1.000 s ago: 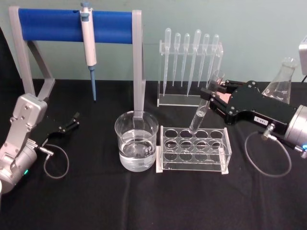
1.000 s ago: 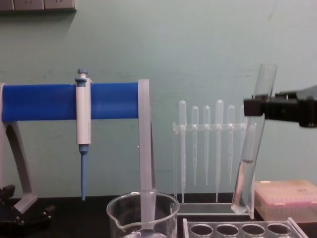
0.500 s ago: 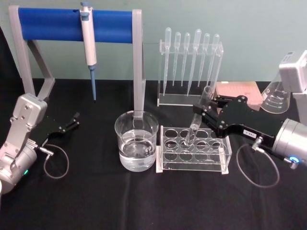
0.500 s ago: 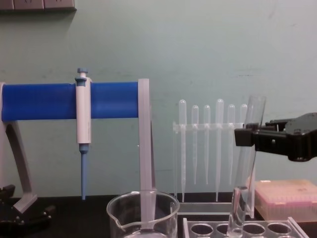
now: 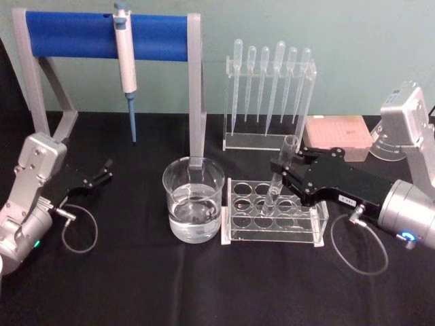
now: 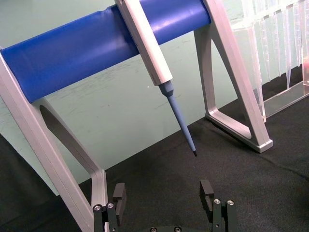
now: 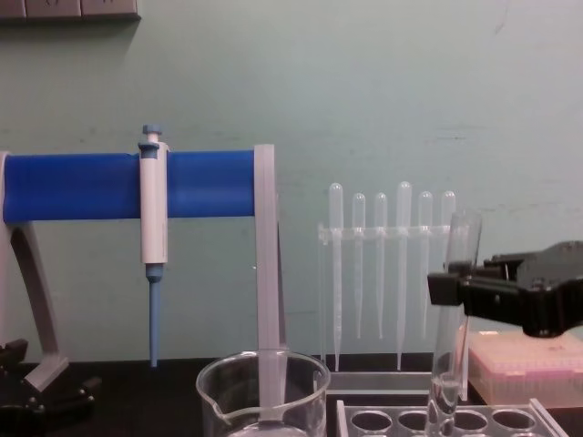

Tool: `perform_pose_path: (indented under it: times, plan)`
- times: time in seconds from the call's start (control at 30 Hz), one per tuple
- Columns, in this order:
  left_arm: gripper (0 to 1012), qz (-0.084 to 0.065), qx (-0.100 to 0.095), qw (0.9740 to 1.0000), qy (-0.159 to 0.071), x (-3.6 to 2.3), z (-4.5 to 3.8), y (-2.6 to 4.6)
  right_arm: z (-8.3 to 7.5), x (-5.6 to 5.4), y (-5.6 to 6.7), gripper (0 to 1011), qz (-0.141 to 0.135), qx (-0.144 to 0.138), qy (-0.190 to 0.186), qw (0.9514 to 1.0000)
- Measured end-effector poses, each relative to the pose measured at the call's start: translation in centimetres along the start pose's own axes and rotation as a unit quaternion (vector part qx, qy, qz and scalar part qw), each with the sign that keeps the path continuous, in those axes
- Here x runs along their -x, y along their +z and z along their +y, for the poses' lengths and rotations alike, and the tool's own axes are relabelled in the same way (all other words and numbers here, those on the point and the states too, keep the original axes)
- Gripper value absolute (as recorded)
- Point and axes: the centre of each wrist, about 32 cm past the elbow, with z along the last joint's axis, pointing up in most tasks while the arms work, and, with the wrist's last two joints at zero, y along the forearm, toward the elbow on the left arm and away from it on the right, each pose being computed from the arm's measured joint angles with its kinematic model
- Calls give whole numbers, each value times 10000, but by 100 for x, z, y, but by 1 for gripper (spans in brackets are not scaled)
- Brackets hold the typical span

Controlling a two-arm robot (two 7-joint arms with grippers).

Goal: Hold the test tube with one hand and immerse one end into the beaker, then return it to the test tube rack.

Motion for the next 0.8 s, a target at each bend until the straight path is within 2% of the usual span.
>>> perform_pose_path:
  times: [0.8]
  plan:
    - [1000, 0, 0, 10000, 0, 0, 0, 0, 81, 3, -262, 238, 155, 275, 0, 9995]
